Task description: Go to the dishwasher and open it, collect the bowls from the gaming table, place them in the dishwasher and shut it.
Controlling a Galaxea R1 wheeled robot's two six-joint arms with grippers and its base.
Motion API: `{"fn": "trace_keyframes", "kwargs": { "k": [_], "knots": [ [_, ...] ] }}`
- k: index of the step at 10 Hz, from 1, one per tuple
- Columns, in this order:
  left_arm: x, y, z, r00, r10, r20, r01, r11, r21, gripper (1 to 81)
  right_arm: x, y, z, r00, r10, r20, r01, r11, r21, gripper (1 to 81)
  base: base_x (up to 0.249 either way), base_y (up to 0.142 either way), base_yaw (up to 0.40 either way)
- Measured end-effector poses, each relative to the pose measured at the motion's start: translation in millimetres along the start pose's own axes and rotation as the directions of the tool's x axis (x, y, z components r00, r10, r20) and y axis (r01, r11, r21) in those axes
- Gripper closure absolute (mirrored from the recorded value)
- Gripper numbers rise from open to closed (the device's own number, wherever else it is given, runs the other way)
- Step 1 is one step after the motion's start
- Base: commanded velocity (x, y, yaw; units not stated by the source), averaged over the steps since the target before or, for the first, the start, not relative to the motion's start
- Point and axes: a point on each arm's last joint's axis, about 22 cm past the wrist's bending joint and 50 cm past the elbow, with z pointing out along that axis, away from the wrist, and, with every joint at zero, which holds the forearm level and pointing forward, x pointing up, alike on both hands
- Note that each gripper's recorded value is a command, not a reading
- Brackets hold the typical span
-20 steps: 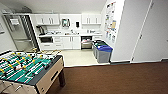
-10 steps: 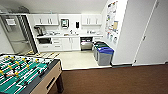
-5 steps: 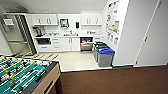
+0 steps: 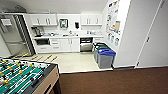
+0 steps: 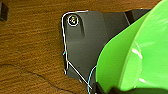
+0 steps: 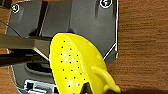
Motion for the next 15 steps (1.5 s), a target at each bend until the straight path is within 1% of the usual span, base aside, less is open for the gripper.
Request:
{"fn": "trace_keyframes", "kwargs": {
  "k": [1,3,7,15],
  "knots": [
    [1.5,1.5,0.5,1.0000,0.000,-0.002,0.000,1.0000,-0.002,81.1,0.5,2.6,-0.6,1.0000,0.000,0.000,0.000,1.0000,-0.003,81.1,0.133,0.061,0.000],
    [1.2,-1.4,-0.2,1.0000,0.001,-0.001,-0.001,1.0000,0.003,81.1,2.4,-0.5,0.4,1.0000,0.000,-0.004,0.000,1.0000,0.001,81.1,0.133,0.061,0.000],
    [1.9,-0.4,0.1,1.0000,0.001,-0.002,-0.001,1.0000,0.001,81.1,2.0,0.2,0.1,1.0000,-0.001,-0.003,0.001,1.0000,0.000,81.1,0.133,0.061,0.000],
    [0.8,1.5,0.5,1.0000,0.000,-0.001,0.000,1.0000,-0.001,81.1,-1.8,0.9,-0.4,1.0000,0.000,0.000,0.000,1.0000,-0.001,81.1,0.129,0.000,0.000]
  ]
}}
